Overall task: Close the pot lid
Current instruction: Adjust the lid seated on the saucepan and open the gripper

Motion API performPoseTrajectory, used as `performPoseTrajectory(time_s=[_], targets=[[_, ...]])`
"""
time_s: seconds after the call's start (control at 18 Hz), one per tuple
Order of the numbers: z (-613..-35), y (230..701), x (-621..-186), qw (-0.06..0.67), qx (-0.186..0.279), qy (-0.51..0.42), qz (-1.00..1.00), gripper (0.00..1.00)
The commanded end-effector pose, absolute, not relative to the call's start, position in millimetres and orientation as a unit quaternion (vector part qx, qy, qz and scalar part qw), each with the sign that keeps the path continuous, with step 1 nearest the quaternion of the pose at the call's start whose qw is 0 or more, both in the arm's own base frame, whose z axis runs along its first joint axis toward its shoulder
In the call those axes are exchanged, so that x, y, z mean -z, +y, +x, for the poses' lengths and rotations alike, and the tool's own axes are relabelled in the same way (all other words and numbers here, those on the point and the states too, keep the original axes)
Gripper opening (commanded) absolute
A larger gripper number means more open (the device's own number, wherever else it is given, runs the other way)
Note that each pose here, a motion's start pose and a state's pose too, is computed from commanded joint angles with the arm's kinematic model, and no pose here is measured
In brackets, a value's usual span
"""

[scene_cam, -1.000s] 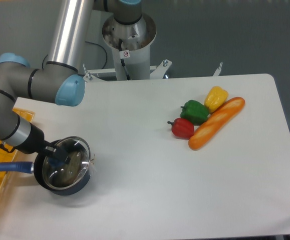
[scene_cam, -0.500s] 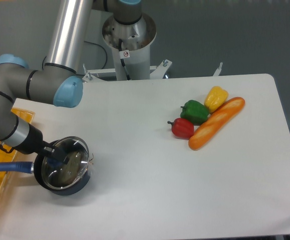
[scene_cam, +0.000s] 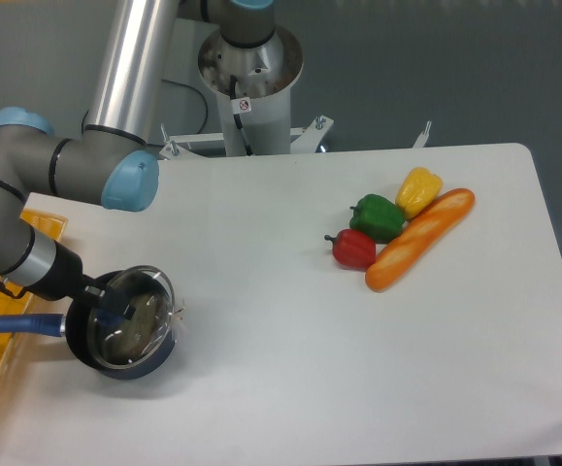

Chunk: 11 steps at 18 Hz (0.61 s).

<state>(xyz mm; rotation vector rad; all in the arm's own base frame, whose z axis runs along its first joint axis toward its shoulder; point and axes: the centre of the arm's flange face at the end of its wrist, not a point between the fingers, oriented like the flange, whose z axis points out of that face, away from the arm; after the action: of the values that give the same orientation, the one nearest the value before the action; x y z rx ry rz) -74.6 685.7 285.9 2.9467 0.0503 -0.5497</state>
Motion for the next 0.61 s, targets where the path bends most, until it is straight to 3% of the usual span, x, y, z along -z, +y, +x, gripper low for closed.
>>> performPoseTrajectory(time_s=[0.61], targets=[[-72.1,685.5,-293.4,0.065,0.183,0.016,0.981,1.0]])
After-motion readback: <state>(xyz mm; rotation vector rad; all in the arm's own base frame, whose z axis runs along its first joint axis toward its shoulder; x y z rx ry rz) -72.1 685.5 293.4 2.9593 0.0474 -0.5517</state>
